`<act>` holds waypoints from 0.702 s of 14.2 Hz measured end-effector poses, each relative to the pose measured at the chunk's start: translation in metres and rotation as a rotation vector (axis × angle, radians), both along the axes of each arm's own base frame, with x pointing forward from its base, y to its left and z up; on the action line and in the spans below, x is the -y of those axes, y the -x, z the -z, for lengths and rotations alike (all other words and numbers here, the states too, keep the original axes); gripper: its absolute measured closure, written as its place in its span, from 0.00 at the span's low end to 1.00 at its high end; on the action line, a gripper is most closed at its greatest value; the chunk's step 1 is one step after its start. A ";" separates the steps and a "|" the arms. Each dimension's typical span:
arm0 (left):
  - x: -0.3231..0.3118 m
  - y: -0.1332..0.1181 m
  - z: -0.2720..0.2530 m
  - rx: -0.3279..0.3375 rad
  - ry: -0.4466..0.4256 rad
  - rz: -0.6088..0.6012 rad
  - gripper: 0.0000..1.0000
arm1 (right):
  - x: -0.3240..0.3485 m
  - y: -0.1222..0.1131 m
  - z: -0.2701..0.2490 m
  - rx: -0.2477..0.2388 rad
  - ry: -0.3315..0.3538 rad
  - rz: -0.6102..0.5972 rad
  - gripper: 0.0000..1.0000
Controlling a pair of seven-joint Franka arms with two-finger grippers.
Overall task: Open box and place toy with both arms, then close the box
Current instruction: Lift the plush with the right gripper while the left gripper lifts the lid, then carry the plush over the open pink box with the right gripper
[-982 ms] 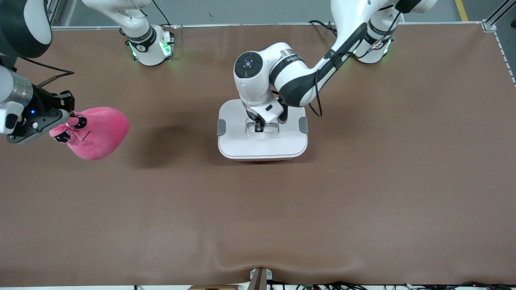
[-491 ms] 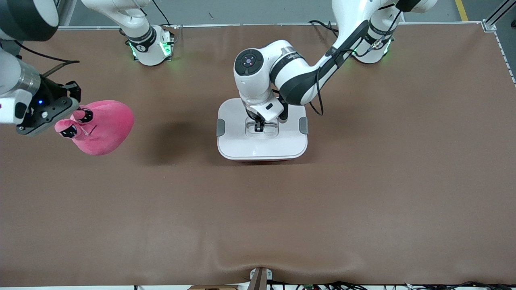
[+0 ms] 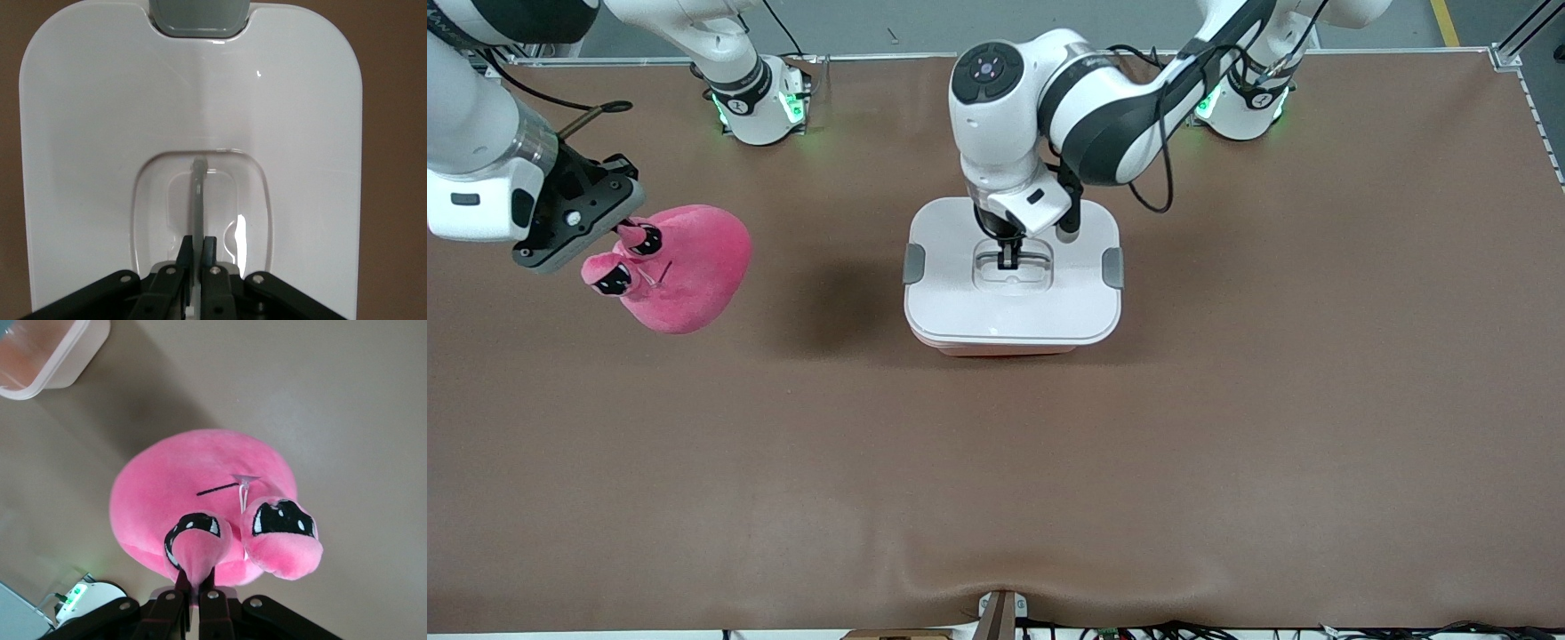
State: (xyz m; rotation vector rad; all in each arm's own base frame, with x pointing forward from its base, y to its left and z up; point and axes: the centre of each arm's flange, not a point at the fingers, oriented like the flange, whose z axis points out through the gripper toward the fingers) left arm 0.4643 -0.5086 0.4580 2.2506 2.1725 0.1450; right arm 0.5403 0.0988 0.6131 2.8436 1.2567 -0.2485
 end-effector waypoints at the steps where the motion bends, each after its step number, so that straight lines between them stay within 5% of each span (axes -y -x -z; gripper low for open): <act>1: -0.012 -0.008 -0.012 0.012 0.003 -0.020 0.93 | -0.007 0.001 -0.003 0.004 -0.005 -0.037 0.93; 6: -0.094 -0.066 -0.049 0.013 0.009 -0.015 0.93 | -0.091 0.023 -0.009 0.017 -0.049 -0.222 0.93; 10: -0.171 -0.107 -0.067 -0.018 0.025 0.048 0.93 | -0.171 0.046 -0.015 0.094 -0.092 -0.403 0.93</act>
